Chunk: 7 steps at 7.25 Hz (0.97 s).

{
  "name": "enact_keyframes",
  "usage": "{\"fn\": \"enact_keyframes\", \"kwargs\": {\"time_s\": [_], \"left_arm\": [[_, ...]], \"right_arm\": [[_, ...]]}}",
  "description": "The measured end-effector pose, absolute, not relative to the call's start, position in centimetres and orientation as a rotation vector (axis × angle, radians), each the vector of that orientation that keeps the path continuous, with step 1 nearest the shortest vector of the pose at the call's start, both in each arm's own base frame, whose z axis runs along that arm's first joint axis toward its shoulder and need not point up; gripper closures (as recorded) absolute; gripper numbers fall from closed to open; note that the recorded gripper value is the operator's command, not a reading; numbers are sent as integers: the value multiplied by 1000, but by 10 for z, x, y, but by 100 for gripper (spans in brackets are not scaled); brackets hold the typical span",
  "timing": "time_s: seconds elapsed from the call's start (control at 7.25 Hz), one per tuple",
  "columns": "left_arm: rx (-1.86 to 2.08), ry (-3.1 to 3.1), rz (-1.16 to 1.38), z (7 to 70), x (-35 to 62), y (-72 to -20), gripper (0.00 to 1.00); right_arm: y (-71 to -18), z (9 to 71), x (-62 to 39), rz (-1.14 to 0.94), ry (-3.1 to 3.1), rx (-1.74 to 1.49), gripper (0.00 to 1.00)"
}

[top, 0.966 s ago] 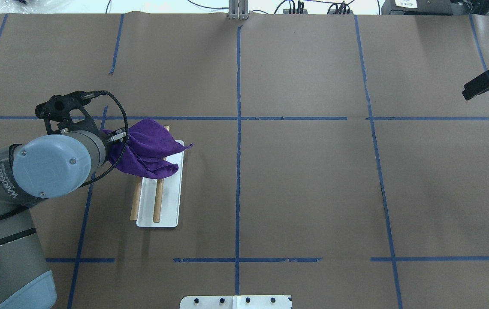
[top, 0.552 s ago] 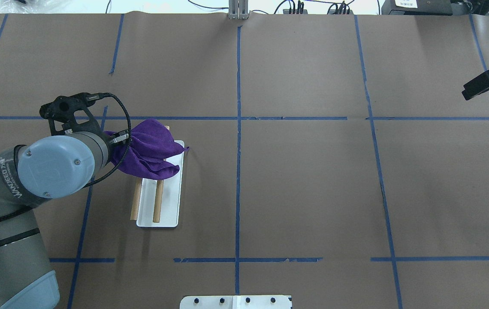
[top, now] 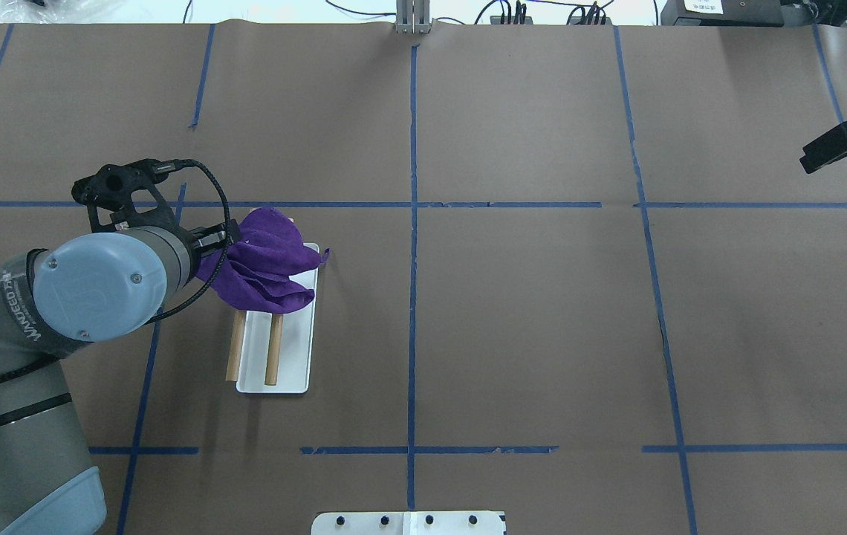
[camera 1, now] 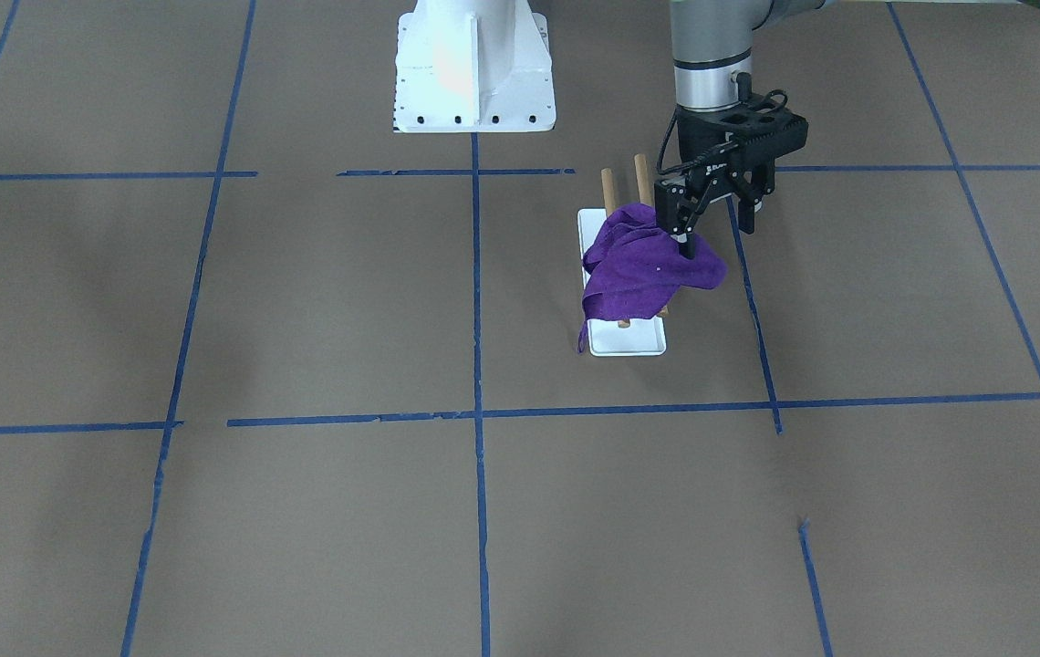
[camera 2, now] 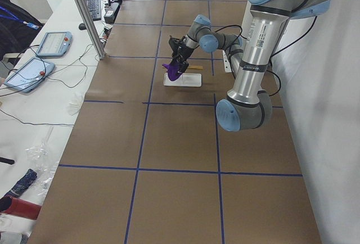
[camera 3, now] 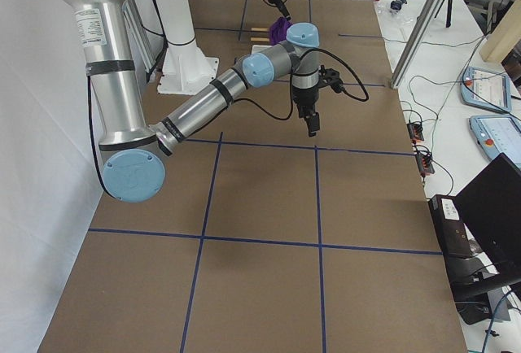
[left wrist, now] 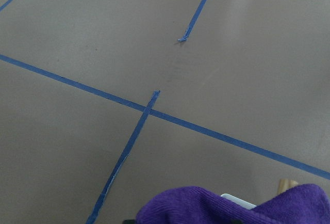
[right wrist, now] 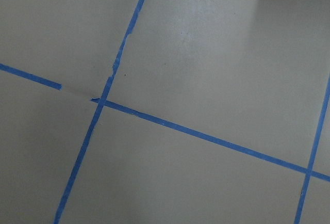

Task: Hang towel on rack

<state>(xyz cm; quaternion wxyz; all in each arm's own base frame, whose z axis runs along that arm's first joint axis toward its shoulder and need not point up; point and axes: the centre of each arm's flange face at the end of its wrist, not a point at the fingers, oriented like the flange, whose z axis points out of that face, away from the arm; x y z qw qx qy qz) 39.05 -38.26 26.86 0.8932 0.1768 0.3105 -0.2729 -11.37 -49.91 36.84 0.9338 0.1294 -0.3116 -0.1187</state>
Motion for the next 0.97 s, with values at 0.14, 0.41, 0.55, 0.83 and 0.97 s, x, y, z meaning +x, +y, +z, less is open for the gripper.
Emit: {"fn": "enact_keyframes", "kwargs": {"time_s": [0.14, 0.41, 0.55, 0.83, 0.97], "left_arm": [[375, 642, -544, 267, 388, -385, 0], [402, 638, -485, 258, 372, -399, 0], [402, 635, -438, 255, 354, -414, 0], [404, 622, -300, 254, 298, -453, 0], [402, 620, -232, 256, 267, -470, 0]], "right_arm": [[-499, 368, -114, -243, -637, 265, 0], [-499, 369, -114, -242, -636, 264, 0], [-499, 371, -113, -240, -635, 260, 0], [-499, 387, -101, -214, -624, 237, 0], [-500, 402, -83, -178, -633, 212, 0]]}}
